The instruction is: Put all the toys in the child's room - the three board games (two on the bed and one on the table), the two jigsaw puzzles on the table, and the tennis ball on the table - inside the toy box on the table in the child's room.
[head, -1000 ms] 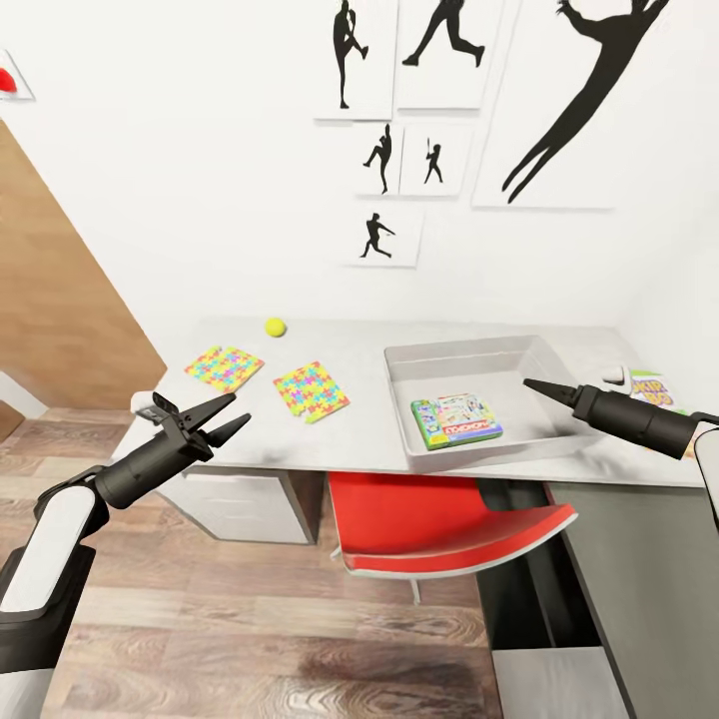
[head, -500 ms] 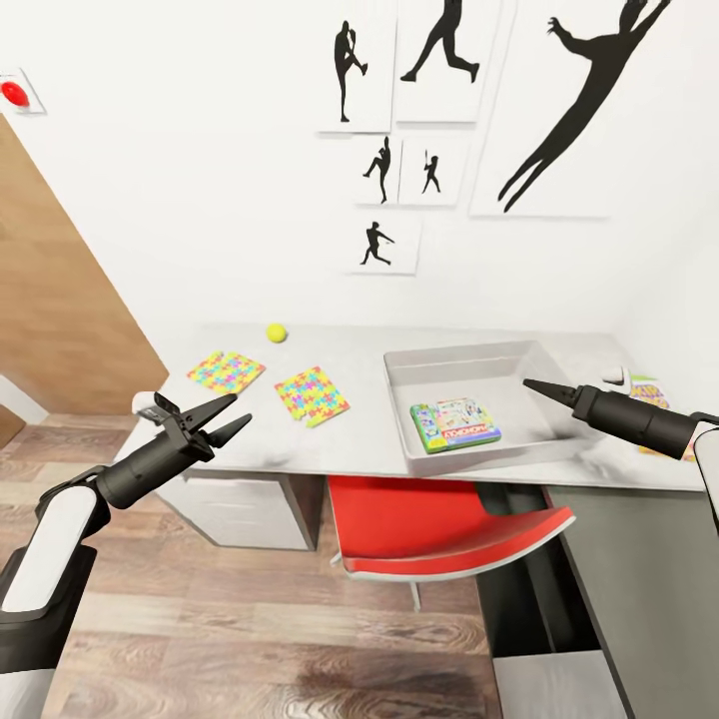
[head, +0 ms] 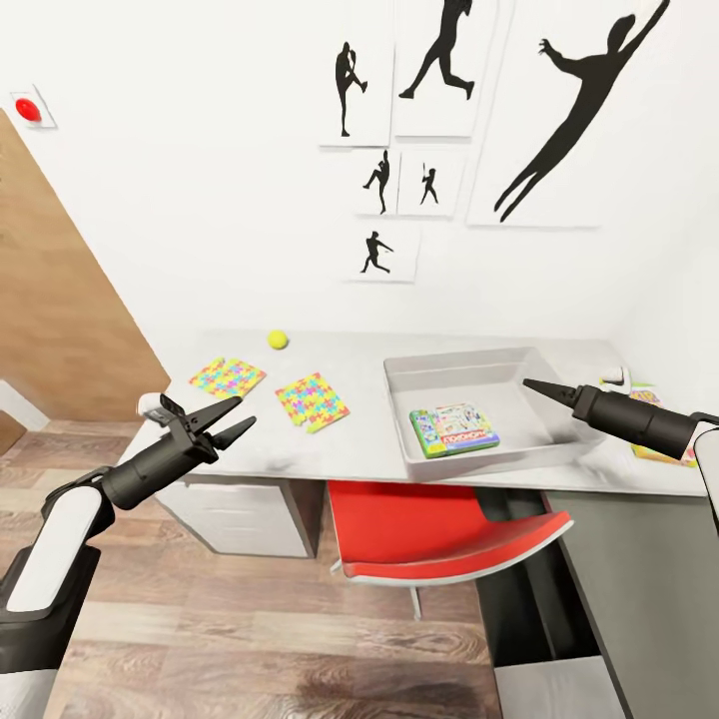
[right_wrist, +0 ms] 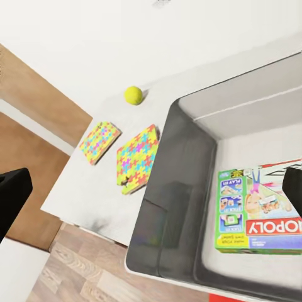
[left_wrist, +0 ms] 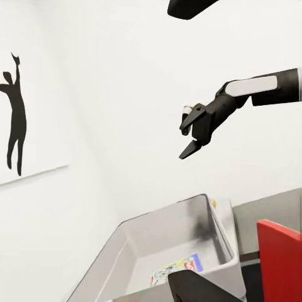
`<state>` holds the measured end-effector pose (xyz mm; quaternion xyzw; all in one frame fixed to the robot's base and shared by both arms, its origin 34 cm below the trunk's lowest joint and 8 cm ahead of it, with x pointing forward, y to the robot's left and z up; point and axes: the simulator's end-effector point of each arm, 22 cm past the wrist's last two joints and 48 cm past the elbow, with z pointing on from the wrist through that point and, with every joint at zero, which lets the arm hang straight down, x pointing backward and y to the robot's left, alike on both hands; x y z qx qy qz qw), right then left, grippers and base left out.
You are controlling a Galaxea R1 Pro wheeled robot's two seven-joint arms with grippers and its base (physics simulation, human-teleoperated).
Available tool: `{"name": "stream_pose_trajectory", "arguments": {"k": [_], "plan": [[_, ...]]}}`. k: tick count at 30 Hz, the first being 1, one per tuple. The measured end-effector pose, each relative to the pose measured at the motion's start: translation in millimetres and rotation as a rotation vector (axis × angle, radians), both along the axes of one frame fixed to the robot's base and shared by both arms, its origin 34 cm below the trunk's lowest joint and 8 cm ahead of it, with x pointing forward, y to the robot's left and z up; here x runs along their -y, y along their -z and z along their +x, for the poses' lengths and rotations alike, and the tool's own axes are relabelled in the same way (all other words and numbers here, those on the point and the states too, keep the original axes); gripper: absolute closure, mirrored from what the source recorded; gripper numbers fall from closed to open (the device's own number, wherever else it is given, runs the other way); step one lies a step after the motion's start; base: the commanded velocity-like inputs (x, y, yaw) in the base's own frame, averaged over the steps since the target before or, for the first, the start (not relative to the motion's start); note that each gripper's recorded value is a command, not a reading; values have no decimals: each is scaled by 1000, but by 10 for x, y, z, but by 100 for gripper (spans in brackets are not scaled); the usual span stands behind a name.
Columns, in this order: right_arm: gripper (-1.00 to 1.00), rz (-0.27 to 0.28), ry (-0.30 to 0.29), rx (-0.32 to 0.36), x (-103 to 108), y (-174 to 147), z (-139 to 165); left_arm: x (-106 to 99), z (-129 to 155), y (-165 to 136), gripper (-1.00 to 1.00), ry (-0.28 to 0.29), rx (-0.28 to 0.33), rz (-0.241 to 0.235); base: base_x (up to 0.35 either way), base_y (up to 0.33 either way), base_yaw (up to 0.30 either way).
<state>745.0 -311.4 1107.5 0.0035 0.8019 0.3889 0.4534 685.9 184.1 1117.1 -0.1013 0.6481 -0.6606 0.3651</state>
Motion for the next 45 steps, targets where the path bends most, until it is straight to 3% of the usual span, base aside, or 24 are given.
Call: {"name": "stream_pose_trajectory", "arguments": {"k": [15, 45], "plan": [[-100, 0, 0, 22, -2, -143, -29, 115, -56, 0, -100, 30, -11, -4, -9, 8, 0], [-100, -1, 1, 69, -1, -439, -93, 131, -121, -251, -100, 34, 32, -4, -99, 111, 0]]}}
